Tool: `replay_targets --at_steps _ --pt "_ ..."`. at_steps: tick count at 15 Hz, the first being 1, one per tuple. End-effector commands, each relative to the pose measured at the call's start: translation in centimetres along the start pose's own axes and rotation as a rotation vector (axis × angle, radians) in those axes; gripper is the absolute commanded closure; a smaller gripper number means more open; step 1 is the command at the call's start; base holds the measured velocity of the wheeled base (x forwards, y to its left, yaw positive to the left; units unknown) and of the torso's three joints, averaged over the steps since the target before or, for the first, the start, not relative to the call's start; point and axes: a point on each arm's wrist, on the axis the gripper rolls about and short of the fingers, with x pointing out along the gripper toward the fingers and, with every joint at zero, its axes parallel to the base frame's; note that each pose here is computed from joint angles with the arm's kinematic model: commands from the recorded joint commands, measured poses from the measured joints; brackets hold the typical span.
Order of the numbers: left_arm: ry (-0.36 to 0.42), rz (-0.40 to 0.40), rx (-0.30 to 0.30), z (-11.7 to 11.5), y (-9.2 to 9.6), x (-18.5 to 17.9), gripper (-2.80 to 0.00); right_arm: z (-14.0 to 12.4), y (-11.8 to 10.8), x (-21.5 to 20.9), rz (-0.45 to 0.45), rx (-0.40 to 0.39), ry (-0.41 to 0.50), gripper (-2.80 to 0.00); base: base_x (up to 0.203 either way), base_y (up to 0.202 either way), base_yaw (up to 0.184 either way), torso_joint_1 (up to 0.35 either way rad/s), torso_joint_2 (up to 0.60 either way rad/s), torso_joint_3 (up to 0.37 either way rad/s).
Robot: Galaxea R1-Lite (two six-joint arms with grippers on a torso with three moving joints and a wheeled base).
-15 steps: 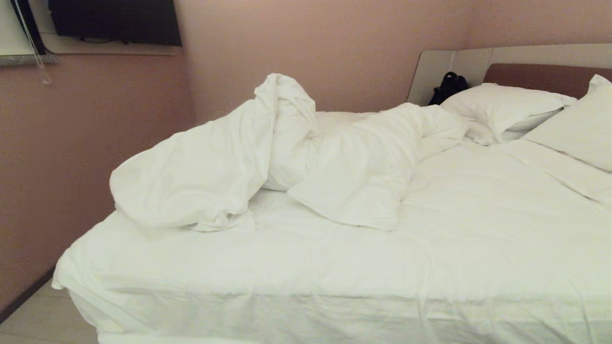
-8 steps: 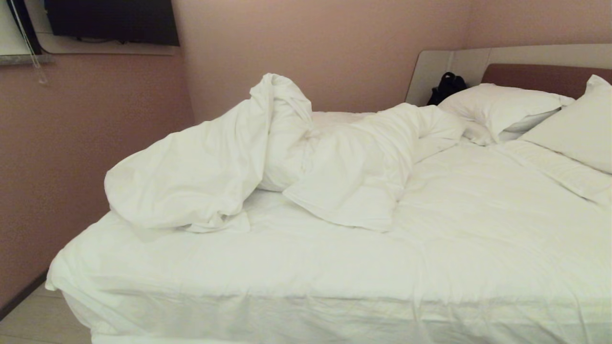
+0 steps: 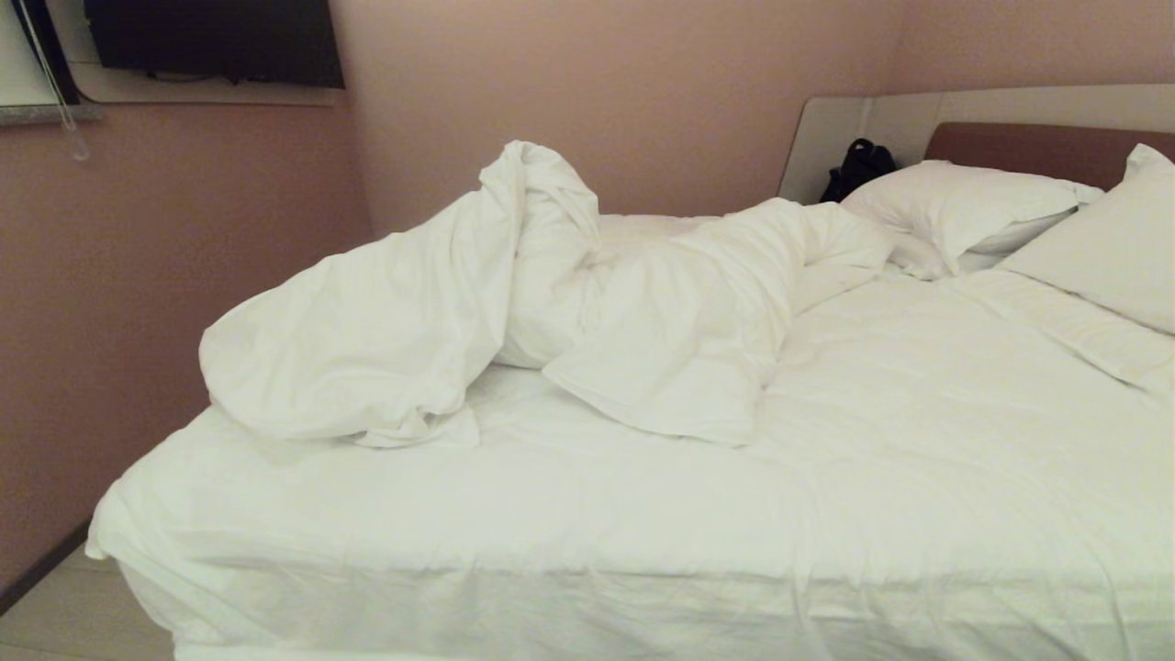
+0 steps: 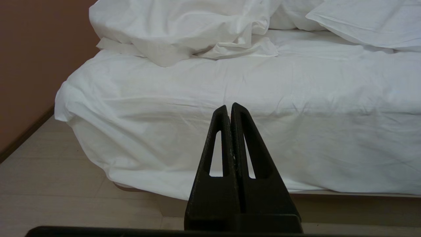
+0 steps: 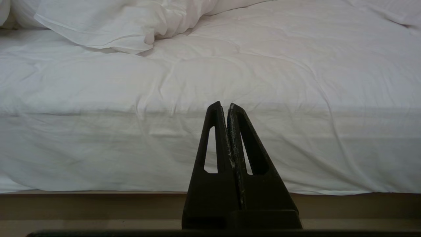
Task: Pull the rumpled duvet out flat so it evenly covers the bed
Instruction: Hold the folded corner of the quilt
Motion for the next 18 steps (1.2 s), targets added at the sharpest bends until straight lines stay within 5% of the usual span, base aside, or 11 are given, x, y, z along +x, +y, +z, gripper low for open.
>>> replay_targets --at_steps 1,6,10,18 --pt "-0.001 0.001 0.001 0.0 0.0 0.0 0.00 0.0 0.0 0.0 0.000 0.000 0.000 0.00 0.000 0.000 0.000 0.000 0.00 0.000" --pt "-0.002 0.004 0.003 0.0 0.0 0.0 0.00 0.0 0.0 0.0 0.000 0.000 0.000 0.00 0.000 0.000 0.000 0.000 0.00 0.000" --pt "-0.060 -0.003 -0.012 2.7 0.0 -1.0 0.00 0.0 0.0 0.0 0.000 0.000 0.000 0.00 0.000 0.000 0.000 0.000 0.00 0.000" --pt "0.151 -0.018 -0.146 9.6 0.0 3.3 0.00 0.0 0.0 0.0 0.000 0.000 0.000 0.00 0.000 0.000 0.000 0.000 0.00 0.000"
